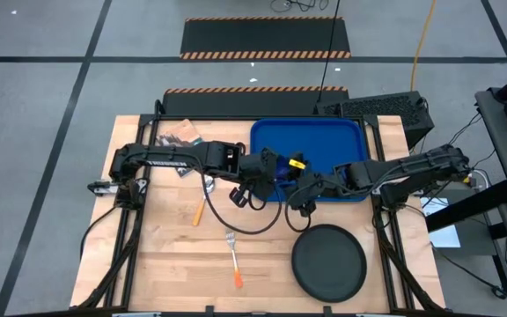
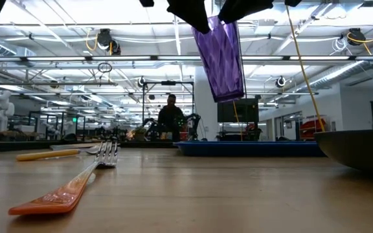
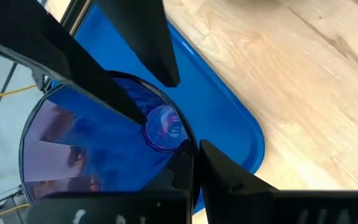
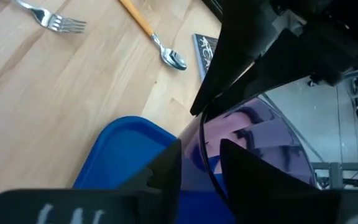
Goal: Pick and place plate/cup/fork/spoon on tray
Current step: Put the violet cup on the blue tray
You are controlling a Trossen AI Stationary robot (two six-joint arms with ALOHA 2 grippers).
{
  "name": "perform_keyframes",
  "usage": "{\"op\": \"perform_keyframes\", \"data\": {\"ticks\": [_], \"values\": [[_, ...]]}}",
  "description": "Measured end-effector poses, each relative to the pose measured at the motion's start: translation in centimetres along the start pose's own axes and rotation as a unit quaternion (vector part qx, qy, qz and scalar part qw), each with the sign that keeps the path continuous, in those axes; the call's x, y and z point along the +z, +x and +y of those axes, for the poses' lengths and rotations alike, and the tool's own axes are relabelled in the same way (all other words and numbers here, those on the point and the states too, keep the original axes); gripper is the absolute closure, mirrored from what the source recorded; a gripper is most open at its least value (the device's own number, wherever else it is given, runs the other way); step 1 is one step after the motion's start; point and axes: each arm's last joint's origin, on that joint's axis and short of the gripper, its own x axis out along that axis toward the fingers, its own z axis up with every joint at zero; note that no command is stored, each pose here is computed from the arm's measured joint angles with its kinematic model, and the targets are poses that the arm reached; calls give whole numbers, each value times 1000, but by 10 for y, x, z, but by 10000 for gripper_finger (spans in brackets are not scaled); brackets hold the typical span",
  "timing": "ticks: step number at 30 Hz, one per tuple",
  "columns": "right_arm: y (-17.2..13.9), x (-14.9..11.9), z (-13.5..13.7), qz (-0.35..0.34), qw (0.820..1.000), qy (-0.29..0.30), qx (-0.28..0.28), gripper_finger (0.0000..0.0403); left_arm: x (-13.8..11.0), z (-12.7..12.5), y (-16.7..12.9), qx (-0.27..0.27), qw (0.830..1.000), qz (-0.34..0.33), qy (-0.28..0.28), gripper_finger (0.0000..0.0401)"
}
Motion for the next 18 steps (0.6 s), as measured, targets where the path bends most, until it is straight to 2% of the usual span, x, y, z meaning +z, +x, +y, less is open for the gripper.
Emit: {"op": "perform_keyframes", "data": {"ticks": [11,18], "values": [[0,-3,2,14,999,-32,12,336,6,-3,-1,5,999,-10,30,373],[0,-4,3,17,999,-36,17,395,10,0,-4,20,999,-33,15,371]]}}
